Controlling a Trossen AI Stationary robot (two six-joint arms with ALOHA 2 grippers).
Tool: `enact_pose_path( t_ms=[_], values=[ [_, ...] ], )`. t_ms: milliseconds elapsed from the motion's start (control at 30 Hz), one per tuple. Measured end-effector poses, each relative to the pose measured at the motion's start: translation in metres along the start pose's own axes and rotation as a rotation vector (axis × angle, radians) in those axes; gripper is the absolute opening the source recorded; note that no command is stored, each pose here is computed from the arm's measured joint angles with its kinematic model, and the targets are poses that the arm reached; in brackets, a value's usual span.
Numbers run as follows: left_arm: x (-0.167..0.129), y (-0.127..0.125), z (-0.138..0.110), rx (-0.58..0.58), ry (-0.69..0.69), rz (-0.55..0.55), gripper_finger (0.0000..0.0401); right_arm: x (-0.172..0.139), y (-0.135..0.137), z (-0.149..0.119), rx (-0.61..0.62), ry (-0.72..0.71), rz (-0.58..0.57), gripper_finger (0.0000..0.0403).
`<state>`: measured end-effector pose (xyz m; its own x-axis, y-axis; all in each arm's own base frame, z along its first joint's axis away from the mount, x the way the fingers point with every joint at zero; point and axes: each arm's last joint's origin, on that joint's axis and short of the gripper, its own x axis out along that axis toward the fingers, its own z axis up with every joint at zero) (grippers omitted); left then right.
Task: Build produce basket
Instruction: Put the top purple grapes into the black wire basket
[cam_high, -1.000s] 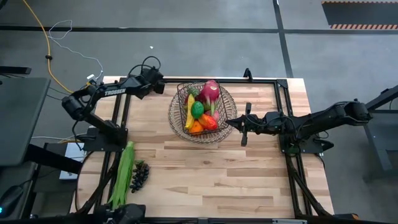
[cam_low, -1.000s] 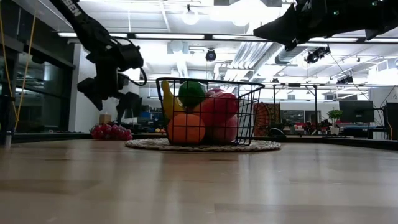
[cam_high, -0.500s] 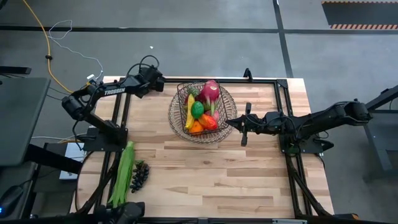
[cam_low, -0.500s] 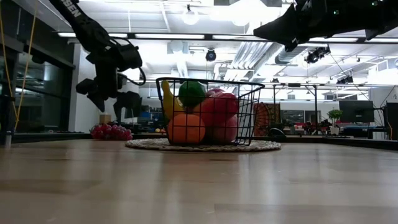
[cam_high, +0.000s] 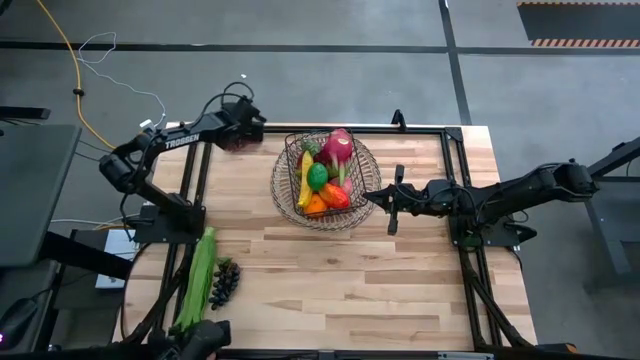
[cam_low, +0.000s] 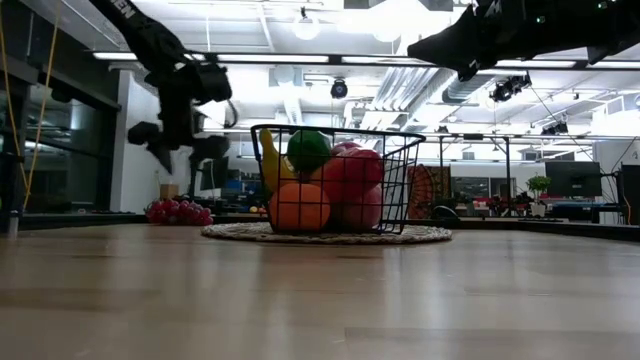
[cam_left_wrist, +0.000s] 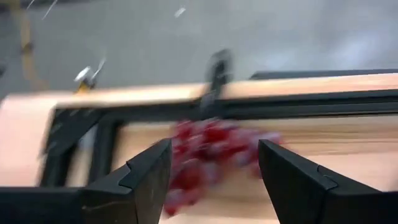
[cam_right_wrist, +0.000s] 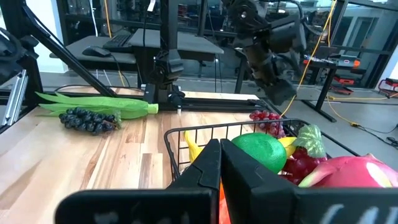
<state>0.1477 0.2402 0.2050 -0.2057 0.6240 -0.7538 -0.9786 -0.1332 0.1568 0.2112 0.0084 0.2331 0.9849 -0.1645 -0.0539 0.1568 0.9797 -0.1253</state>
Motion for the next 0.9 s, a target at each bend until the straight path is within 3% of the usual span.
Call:
enact_pose_path(
  t_ms=[200,433,533,900],
  values=[
    [0.007,0.004,-0.002,-0.037,0.037,0.039,0.0223,0.000,0.000,0.000,0.000,-0.001,0.000,0.0000],
    [0.044,-0.012,-0.009,0.056,0.168,0.109,0.0186,0.001,-0.004,0.000,0.002,-0.004,-0.018,0.0000],
    [0.049,-0.021,0.002,0.087,0.173,0.114,0.0170,0.001,-0.007,-0.001,0.015,0.004,-0.032,0.0000],
    [0.050,-0.020,0.003,0.124,0.168,0.193,0.0157,0.003,-0.015,-0.005,0.059,0.044,-0.069,0.0000]
  ],
)
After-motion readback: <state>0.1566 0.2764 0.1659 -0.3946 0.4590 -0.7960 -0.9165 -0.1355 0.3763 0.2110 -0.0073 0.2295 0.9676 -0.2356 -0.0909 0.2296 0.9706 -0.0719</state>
